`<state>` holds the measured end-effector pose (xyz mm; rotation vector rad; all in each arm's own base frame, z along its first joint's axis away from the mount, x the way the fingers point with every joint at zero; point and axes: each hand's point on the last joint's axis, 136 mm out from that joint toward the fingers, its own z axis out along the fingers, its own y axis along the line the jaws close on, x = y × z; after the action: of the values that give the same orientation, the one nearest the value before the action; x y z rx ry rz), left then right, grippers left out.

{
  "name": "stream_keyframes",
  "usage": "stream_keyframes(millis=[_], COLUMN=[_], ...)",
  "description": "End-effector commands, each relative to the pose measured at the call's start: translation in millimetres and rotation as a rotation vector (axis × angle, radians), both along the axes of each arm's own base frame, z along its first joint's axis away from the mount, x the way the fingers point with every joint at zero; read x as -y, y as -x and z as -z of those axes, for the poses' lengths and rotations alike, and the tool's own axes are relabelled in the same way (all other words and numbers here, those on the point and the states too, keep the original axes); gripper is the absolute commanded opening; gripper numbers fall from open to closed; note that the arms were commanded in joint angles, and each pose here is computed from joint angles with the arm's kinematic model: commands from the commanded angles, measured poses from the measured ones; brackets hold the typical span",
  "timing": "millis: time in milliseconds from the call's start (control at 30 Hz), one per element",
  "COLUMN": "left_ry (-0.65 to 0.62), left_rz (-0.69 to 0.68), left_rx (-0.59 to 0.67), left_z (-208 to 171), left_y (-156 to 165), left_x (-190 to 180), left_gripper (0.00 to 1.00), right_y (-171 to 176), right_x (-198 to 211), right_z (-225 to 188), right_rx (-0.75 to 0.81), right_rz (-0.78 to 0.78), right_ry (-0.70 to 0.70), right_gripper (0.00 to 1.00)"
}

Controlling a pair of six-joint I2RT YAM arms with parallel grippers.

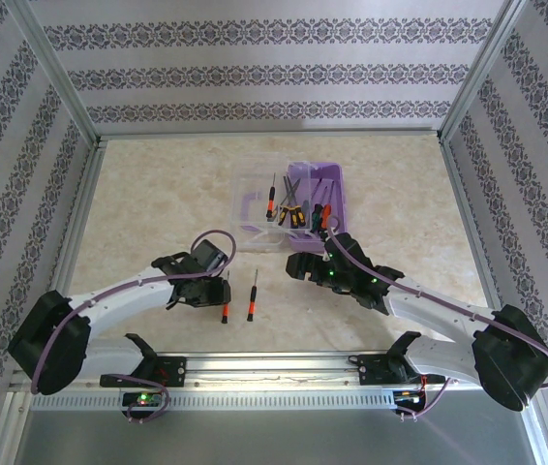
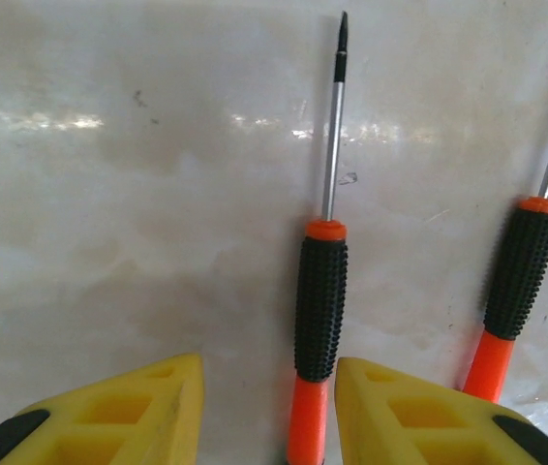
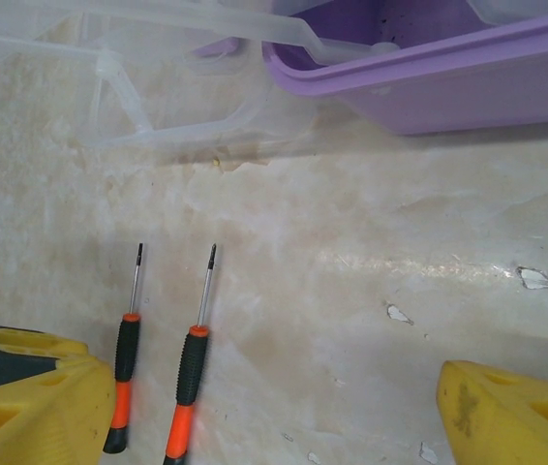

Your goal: Pack the tool kit

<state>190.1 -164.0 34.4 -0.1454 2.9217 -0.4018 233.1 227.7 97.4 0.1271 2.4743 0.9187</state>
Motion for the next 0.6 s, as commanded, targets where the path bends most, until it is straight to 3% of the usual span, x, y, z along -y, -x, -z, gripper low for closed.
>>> stream_keyframes(millis=[0, 267, 567], left_ry=[0.045, 0.013, -0.117], left_rz=[0.007, 0.008, 0.018], left_rx=[0.038, 0.014, -0.009], left_z=[-7, 5, 13], left_y=[-12, -11, -10], left_x=[18, 18, 2], left_gripper=[0.39, 0.38, 0.29], right_y=[-4, -3, -4], right_x=[-3, -5, -4], right_z=[-6, -3, -3], right_rx=[0.019, 0.007, 0.012], right_rz=[0.011, 0.002, 0.006], right_ry=[0.003, -0.002, 0.003], right_gripper=[0.86, 0.86, 0.86])
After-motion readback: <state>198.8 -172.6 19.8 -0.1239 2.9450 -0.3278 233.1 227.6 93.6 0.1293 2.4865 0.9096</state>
